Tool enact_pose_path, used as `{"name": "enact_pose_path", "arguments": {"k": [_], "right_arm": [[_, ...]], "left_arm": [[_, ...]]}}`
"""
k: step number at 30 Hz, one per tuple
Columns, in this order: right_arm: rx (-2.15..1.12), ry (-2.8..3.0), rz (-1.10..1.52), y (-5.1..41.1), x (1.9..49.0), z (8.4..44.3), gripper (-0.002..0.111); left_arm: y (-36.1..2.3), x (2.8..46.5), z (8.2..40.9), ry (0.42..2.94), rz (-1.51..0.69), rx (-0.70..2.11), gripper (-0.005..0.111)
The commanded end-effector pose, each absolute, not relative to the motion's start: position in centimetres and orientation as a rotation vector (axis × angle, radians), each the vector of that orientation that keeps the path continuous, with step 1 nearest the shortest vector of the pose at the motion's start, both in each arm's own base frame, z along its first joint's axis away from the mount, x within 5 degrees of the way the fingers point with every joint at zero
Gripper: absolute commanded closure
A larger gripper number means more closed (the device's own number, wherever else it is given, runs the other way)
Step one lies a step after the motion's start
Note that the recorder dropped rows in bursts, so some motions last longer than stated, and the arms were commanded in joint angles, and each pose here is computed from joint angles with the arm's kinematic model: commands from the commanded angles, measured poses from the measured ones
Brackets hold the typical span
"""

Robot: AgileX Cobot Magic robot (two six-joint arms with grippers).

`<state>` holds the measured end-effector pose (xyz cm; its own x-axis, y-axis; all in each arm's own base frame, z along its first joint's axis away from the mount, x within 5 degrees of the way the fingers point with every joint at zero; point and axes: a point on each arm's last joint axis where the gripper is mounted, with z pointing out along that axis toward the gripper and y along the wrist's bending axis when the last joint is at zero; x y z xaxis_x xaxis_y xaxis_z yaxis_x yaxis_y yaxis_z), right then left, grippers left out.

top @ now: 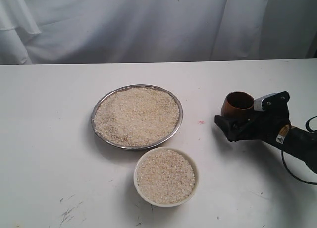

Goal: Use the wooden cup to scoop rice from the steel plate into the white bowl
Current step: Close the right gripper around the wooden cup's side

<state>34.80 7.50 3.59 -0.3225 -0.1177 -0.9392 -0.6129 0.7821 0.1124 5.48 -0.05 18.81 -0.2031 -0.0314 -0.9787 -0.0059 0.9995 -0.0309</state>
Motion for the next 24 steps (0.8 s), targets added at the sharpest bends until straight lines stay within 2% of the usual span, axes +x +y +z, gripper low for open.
{"name": "enact_pose_path", "arguments": {"k": [1, 11, 19, 24], "right_arm": [[-0.588, 1.864, 0.544, 8.36, 35.33, 3.66, 0.008], [-0.547, 1.877, 0.514, 8.23, 35.83, 3.71, 0.008], [-0.551, 1.874, 0.518, 8.39, 35.8, 3.73, 0.02], [-0.569, 1.86, 0.528, 9.06, 35.89, 3.88, 0.022]], "left_arm": [[-0.05, 5.47, 18.74, 1.768, -0.027, -0.03, 0.107], [-0.05, 5.47, 18.74, 1.768, -0.027, -0.03, 0.107], [-0.05, 5.47, 18.74, 1.768, -0.027, -0.03, 0.107], [-0.05, 5.47, 18.74, 1.768, -0.027, -0.03, 0.107]]}}
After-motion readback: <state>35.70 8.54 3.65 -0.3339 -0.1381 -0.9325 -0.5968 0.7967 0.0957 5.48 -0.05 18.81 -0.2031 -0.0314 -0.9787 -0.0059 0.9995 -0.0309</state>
